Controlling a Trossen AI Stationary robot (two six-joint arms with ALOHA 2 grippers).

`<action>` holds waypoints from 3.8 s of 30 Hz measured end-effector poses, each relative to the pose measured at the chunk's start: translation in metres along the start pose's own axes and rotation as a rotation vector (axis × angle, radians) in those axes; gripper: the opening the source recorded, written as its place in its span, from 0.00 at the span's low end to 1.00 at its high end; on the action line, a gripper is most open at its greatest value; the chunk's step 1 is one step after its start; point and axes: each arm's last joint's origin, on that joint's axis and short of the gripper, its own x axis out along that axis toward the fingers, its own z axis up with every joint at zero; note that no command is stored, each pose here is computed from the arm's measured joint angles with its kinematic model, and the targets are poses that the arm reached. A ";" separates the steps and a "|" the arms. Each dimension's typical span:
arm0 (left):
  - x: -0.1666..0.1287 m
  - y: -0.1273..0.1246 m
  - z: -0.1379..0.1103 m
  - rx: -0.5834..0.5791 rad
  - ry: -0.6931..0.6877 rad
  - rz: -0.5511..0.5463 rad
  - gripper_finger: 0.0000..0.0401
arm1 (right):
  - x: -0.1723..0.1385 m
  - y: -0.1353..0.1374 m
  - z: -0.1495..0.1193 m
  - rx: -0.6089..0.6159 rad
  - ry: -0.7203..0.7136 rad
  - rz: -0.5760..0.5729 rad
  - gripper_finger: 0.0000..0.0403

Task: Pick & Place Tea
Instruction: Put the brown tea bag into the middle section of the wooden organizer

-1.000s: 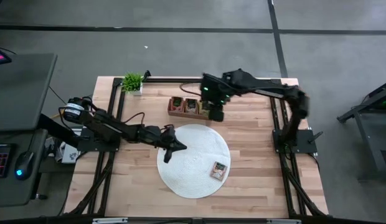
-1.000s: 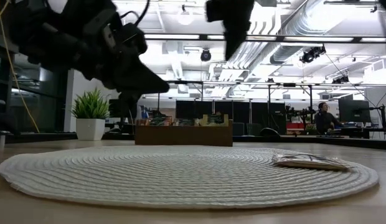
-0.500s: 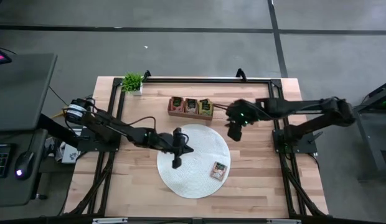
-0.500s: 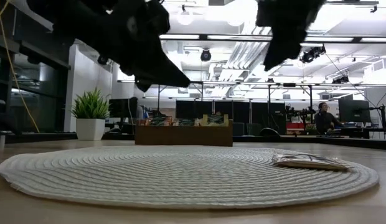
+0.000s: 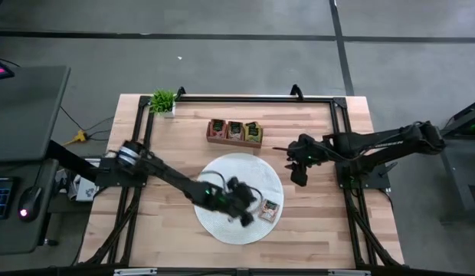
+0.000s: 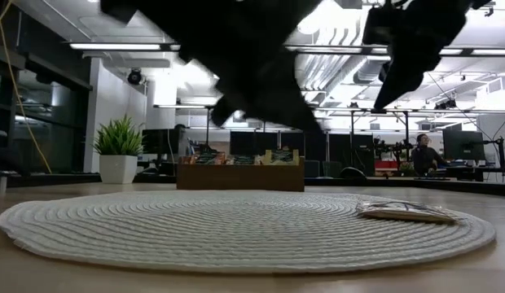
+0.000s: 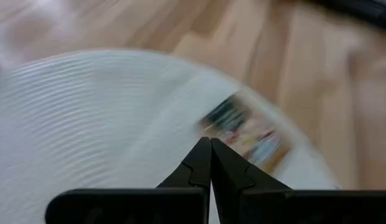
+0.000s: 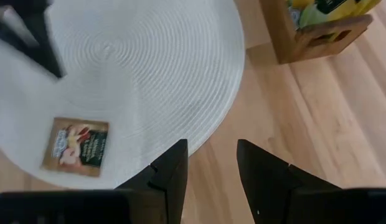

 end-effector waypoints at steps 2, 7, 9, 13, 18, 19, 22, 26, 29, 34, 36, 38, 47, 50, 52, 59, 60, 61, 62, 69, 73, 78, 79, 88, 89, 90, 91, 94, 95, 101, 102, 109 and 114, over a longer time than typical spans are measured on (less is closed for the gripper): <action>0.009 -0.020 0.005 -0.035 -0.016 0.024 0.00 | -0.001 0.001 -0.004 0.001 -0.002 0.008 0.33; 0.015 -0.061 0.021 -0.041 -0.021 0.110 0.00 | -0.002 -0.001 -0.016 -0.003 0.008 0.015 0.33; 0.023 -0.072 0.020 -0.048 0.003 0.149 0.00 | -0.002 -0.001 -0.019 -0.011 0.008 0.024 0.33; 0.039 -0.089 0.023 -0.086 0.006 0.181 0.00 | -0.002 0.000 -0.022 -0.039 0.018 0.061 0.33; 0.052 -0.099 0.014 -0.144 0.053 0.214 0.00 | -0.001 0.001 -0.024 -0.065 0.029 0.073 0.33; 0.057 -0.100 0.013 -0.170 0.051 0.209 0.00 | -0.001 0.002 -0.025 -0.071 0.028 0.075 0.33; 0.057 -0.098 0.003 -0.162 0.098 0.261 0.00 | -0.001 0.004 -0.025 -0.083 0.029 0.081 0.33; 0.053 -0.101 0.009 -0.195 0.085 0.238 0.00 | -0.002 0.007 -0.026 -0.097 0.029 0.084 0.33; 0.055 -0.099 0.005 -0.183 0.111 0.242 0.00 | -0.002 0.008 -0.027 -0.105 0.029 0.086 0.33; 0.055 -0.100 0.005 -0.188 0.120 0.229 0.00 | -0.002 0.008 -0.027 -0.106 0.028 0.087 0.33; 0.055 -0.100 0.004 -0.186 0.128 0.227 0.00 | -0.002 0.008 -0.027 -0.106 0.028 0.085 0.33; 0.055 -0.100 0.004 -0.186 0.141 0.220 0.00 | -0.002 0.008 -0.027 -0.106 0.027 0.083 0.33; 0.075 -0.099 -0.017 -0.203 0.232 0.162 0.00 | -0.002 0.008 -0.027 -0.107 0.025 0.076 0.33; 0.076 -0.099 -0.018 -0.208 0.247 0.157 0.00 | -0.002 0.008 -0.027 -0.105 0.025 0.076 0.33; 0.076 -0.099 -0.018 -0.208 0.251 0.159 0.00 | -0.002 0.008 -0.027 -0.101 0.029 0.085 0.33; 0.075 -0.095 -0.020 -0.198 0.245 0.209 0.00 | -0.002 0.016 -0.025 0.017 0.075 0.287 0.33; 0.075 -0.095 -0.020 -0.199 0.248 0.208 0.00 | -0.002 0.018 -0.025 0.032 0.076 0.307 0.33; 0.075 -0.095 -0.020 -0.199 0.251 0.207 0.00 | -0.002 0.019 -0.024 0.046 0.076 0.319 0.33; 0.075 -0.095 -0.020 -0.199 0.252 0.207 0.00 | -0.002 0.020 -0.024 0.059 0.072 0.324 0.33; 0.075 -0.095 -0.021 -0.195 0.258 0.210 0.00 | 0.013 0.027 -0.017 0.091 0.082 0.382 0.33; 0.075 -0.094 -0.022 -0.191 0.261 0.213 0.00 | 0.036 0.032 -0.019 0.086 0.172 0.389 0.35; 0.075 -0.094 -0.022 -0.190 0.263 0.213 0.00 | 0.066 0.036 -0.024 0.052 0.263 0.391 0.43; 0.075 -0.094 -0.022 -0.190 0.263 0.214 0.00 | 0.072 0.038 -0.025 0.053 0.275 0.407 0.46; 0.075 -0.094 -0.022 -0.184 0.266 0.212 0.00 | 0.112 0.045 -0.030 0.055 0.332 0.490 0.63; 0.075 -0.094 -0.022 -0.181 0.267 0.212 0.00 | 0.113 0.046 -0.030 0.059 0.332 0.500 0.63; 0.075 -0.094 -0.022 -0.179 0.267 0.212 0.00 | 0.114 0.046 -0.030 0.067 0.333 0.509 0.63; 0.075 -0.094 -0.022 -0.177 0.267 0.211 0.00 | 0.115 0.047 -0.029 0.070 0.328 0.522 0.63; 0.075 -0.094 -0.022 -0.164 0.268 0.209 0.00 | 0.115 0.051 -0.027 0.067 0.310 0.552 0.63; 0.075 -0.094 -0.022 -0.164 0.268 0.209 0.00 | 0.115 0.051 -0.027 0.065 0.307 0.555 0.63; 0.075 -0.094 -0.022 -0.164 0.268 0.209 0.00 | 0.115 0.054 -0.028 0.063 0.289 0.516 0.63; 0.075 -0.094 -0.022 -0.164 0.269 0.210 0.00 | 0.115 0.054 -0.028 0.061 0.285 0.511 0.63; 0.075 -0.094 -0.022 -0.164 0.268 0.210 0.00 | 0.115 0.054 -0.029 0.045 0.283 0.512 0.63; 0.075 -0.094 -0.022 -0.164 0.268 0.210 0.00 | 0.118 0.062 -0.035 0.022 0.304 0.528 0.63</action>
